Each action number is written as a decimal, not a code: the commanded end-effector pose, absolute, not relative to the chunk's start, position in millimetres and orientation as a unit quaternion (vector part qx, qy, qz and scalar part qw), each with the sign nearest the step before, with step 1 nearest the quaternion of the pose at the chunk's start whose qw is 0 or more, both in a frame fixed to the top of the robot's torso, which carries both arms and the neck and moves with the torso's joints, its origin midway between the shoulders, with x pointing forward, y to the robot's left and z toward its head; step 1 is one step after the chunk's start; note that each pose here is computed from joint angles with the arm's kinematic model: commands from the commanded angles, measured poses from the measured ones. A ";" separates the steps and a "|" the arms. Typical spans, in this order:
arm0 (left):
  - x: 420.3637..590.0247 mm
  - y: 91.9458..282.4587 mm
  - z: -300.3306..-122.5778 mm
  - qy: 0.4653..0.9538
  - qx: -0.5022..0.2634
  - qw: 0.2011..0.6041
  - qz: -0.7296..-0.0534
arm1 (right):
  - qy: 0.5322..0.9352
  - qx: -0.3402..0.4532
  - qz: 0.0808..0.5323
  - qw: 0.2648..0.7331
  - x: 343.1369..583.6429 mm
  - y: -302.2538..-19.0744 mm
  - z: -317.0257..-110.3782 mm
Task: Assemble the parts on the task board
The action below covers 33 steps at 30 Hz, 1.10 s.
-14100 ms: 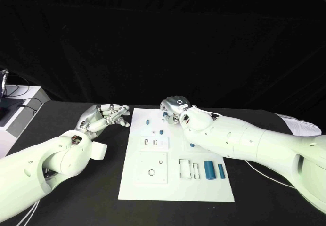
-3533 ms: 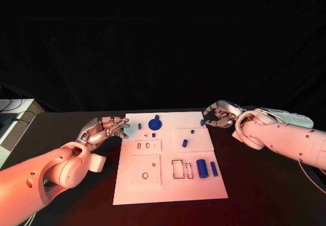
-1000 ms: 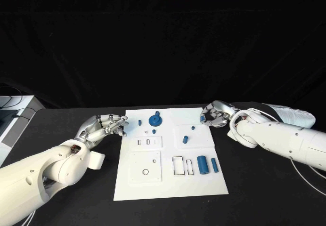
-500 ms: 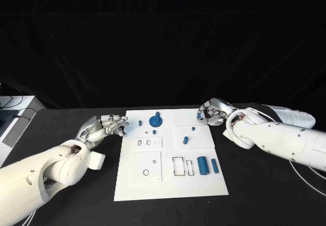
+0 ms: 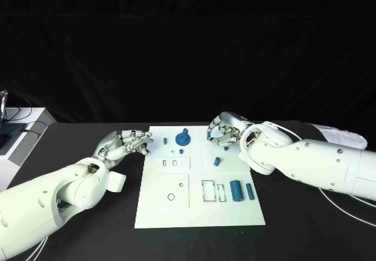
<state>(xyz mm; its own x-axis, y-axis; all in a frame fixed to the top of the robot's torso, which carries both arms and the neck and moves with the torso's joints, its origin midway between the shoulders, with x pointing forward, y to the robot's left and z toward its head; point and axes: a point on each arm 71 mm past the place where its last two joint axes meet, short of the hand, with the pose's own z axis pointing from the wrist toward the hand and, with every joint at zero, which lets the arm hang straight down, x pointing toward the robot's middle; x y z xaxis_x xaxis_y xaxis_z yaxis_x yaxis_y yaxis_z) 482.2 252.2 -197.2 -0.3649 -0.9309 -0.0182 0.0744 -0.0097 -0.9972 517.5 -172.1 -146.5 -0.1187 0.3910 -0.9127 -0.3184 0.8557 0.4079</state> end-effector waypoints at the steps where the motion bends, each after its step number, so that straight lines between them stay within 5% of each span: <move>1: 482.2 249.7 -196.7 0.564 -0.379 0.413 -0.607 | 0.701 0.011 0.240 0.671 512.2 -157.7 -148.4; 17: 482.2 247.1 -196.9 0.565 -0.379 0.409 -0.608 | 0.689 -0.046 0.268 0.672 485.9 -102.4 -176.5; 33: 482.5 246.8 -197.3 0.566 -0.379 0.408 -0.608 | 0.696 -0.062 0.269 0.662 474.1 -92.6 -199.0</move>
